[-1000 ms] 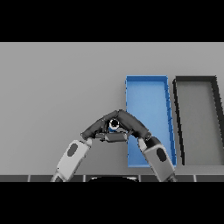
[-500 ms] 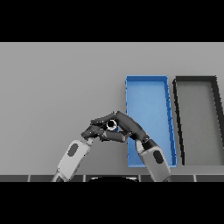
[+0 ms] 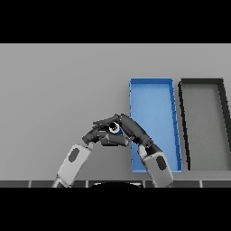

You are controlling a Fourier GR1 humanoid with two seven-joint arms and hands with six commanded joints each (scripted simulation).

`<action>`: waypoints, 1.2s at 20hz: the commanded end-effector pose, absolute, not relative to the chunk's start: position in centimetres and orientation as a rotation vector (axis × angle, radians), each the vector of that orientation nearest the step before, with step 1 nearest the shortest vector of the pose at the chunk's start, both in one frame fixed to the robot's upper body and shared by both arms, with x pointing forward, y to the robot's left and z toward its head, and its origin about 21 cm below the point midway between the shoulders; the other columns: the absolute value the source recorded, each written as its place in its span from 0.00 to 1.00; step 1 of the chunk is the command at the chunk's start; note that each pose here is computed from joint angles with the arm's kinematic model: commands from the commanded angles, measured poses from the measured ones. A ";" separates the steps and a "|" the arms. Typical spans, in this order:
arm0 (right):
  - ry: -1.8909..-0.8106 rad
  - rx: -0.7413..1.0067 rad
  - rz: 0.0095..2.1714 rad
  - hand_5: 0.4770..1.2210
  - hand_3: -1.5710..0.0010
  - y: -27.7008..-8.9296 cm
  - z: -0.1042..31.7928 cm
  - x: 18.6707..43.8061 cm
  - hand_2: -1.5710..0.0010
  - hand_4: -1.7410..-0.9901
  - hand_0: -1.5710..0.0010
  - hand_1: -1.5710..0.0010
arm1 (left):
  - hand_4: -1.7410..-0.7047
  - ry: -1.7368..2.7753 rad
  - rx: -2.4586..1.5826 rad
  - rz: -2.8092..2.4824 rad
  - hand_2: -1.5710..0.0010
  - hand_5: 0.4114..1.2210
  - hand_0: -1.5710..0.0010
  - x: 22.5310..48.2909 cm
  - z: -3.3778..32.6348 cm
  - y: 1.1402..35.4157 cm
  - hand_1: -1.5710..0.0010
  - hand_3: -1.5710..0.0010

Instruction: Pick up the blue pipe and place it into the blue bin.

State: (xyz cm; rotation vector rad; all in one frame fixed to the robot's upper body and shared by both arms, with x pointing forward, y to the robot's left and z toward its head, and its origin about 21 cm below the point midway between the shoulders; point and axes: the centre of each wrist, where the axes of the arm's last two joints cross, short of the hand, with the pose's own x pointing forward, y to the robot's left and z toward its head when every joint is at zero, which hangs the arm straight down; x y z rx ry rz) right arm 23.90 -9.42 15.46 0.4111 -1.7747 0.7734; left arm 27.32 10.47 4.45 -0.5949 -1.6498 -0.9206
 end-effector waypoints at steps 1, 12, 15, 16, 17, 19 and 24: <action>-1.799 0.425 0.763 0.99 0.00 -9.4 15.5 23.8 0.00 0.32 0.00 0.00 | 0.66 -1.613 -0.582 -0.925 0.86 0.62 0.84 27.2 4.2 10.4 0.85 0.89; -1.889 0.465 0.689 1.00 0.00 -9.5 16.5 24.1 0.00 0.33 0.00 0.00 | 0.74 -1.508 -0.509 -0.889 0.99 0.13 0.99 27.8 3.5 10.5 0.99 0.99; -1.875 0.533 0.640 1.00 0.00 -10.4 18.8 24.3 0.00 0.33 0.00 0.00 | 0.74 -1.481 -0.489 -0.888 0.99 0.10 0.99 27.6 3.3 10.3 0.99 1.00; -1.872 0.547 0.602 1.00 0.00 -10.8 19.5 24.3 0.00 0.33 0.00 0.00 | 0.74 -1.495 -0.492 -0.884 0.99 0.10 0.99 27.5 3.4 10.3 0.99 1.00; -1.889 0.564 0.583 1.00 0.00 -11.3 20.6 24.5 0.00 0.33 0.00 0.00 | 0.74 -1.504 -0.496 -0.882 1.00 0.09 1.00 27.5 3.3 10.5 1.00 1.00; -1.914 0.597 0.540 1.00 0.00 -11.9 23.0 24.8 0.00 0.33 0.00 0.00 | 0.75 -1.500 -0.488 -0.887 1.00 0.08 1.00 27.5 3.5 10.5 1.00 1.00; -2.047 0.463 0.363 1.00 0.00 -15.5 27.9 26.9 0.00 0.32 0.00 0.00 | 0.77 -1.525 -0.495 -0.891 1.00 0.07 1.00 27.3 4.0 11.0 1.00 1.00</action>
